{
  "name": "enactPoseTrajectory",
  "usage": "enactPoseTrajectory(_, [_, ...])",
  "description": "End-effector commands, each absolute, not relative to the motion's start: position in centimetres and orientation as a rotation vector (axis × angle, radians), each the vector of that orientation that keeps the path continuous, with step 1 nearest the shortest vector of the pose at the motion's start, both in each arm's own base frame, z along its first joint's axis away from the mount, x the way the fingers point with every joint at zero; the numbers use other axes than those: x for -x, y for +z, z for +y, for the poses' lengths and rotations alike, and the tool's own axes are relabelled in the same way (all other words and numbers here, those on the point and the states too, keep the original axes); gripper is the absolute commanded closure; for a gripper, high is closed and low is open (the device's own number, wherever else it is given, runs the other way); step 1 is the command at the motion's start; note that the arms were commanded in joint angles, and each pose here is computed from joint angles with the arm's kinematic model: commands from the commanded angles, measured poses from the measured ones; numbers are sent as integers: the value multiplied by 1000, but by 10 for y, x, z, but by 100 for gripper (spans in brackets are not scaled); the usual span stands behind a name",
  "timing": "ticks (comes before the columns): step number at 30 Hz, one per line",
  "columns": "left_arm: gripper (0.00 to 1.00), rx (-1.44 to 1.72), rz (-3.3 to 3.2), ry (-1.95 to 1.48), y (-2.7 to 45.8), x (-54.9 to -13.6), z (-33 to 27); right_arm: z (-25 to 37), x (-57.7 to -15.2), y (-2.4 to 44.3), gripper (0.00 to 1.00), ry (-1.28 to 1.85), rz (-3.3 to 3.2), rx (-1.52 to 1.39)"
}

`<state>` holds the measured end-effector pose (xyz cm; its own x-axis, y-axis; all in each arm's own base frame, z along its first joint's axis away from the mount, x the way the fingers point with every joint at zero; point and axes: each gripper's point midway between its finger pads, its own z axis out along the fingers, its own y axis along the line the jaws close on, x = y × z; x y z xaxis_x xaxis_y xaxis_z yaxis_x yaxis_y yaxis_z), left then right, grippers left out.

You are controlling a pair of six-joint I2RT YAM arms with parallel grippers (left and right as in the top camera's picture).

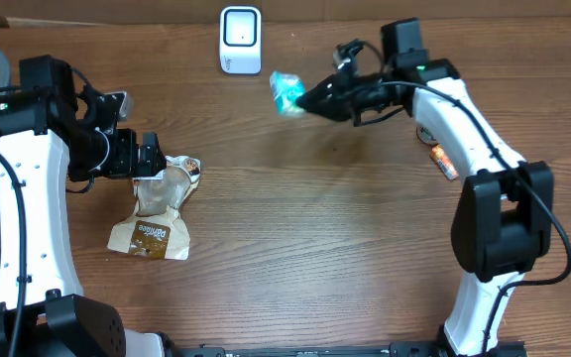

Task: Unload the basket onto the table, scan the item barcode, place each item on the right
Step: 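Hold the Kleenex pack in front of the white scanner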

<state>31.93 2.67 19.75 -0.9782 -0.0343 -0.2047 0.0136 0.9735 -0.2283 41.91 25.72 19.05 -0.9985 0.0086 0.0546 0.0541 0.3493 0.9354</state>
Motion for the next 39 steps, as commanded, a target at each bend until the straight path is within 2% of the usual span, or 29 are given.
enactPoseTrajectory(1, [1, -21, 2908, -351, 197, -320, 26, 265, -436, 196, 96, -1525, -2913, -26])
enactPoseTrajectory(5, [1, -21, 2908, -351, 197, -320, 26, 260, -448, 227, 96, -1169, -3252, -105])
enactPoseTrajectory(9, [1, -21, 2908, -351, 197, -320, 26, 254, -471, 289, 96, -887, -3624, -233])
enactPoseTrajectory(13, [1, -21, 2908, -351, 197, -320, 26, 253, -505, 340, 96, -445, -4040, -468])
enactPoseTrajectory(18, [1, -21, 2908, -351, 197, -320, 26, 272, -546, 359, 96, 104, -4283, -712])
enactPoseTrajectory(21, [0, -21, 2908, -351, 197, -320, 26, 285, -574, 346, 96, 314, -4316, -883])
enactPoseTrajectory(26, [0, -21, 2908, -351, 197, -320, 26, 306, -607, 290, 96, 662, -4150, -1326])
enactPoseTrajectory(30, [0, -21, 2908, -351, 197, -320, 26, 318, -624, 234, 96, 791, -3994, -1532])
enactPoseTrajectory(35, [1, -21, 2908, -351, 197, -320, 26, 345, -625, 166, 96, 881, -3587, -2077])
enactPoseTrajectory(39, [0, -21, 2908, -351, 197, -320, 26, 350, -626, 145, 96, 927, -3483, -2174])
